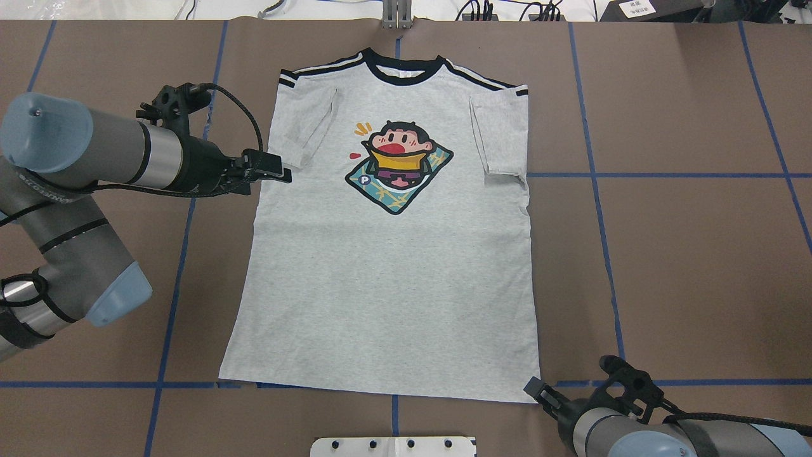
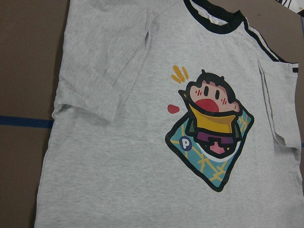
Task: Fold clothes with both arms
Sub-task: 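Move the left gripper toward the hem while right gripper reaches hem corner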
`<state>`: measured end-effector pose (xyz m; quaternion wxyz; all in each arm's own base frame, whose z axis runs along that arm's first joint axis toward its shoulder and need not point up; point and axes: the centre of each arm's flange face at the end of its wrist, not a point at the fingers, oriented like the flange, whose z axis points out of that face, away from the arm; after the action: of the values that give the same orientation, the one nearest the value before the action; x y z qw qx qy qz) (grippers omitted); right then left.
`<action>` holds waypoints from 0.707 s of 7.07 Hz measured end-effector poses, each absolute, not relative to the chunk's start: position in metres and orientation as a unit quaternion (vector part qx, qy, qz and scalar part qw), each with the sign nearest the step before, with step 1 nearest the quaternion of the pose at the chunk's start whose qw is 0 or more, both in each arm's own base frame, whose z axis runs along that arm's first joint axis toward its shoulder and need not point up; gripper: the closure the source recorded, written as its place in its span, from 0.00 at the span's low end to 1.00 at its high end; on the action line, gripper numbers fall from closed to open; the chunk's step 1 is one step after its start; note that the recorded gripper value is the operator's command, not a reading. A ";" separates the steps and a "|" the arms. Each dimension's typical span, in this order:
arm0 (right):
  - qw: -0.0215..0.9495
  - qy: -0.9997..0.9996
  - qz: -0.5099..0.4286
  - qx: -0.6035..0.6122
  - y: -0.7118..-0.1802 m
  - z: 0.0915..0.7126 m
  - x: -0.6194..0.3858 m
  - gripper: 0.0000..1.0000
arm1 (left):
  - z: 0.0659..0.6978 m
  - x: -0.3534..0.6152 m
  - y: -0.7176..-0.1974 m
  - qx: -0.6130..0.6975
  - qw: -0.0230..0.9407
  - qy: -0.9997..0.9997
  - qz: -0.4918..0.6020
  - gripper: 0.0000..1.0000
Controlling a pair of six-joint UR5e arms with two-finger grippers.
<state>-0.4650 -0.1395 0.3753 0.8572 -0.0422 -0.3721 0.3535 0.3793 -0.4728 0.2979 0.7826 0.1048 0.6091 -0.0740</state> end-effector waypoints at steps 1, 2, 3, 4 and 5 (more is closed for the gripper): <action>0.856 -0.373 0.356 -0.043 -0.139 0.373 -0.468 0.08 | 0.298 0.380 -0.472 0.105 0.782 0.609 -0.074 0.05; 0.853 -0.378 0.357 -0.045 -0.139 0.366 -0.471 0.08 | 0.297 0.380 -0.472 0.105 0.782 0.610 -0.073 0.05; 0.851 -0.383 0.357 -0.047 -0.139 0.361 -0.475 0.08 | 0.298 0.380 -0.472 0.105 0.782 0.610 -0.073 0.05; 0.850 -0.385 0.358 -0.047 -0.139 0.359 -0.476 0.08 | 0.298 0.380 -0.472 0.105 0.782 0.609 -0.073 0.05; 0.849 -0.384 0.359 -0.044 -0.140 0.360 -0.477 0.08 | 0.298 0.379 -0.472 0.105 0.782 0.609 -0.073 0.05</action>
<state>-0.4773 -0.1404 0.3604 0.8493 -0.0441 -0.3843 0.3592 0.3794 -0.4715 0.2982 0.7824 0.1053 0.6094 -0.0730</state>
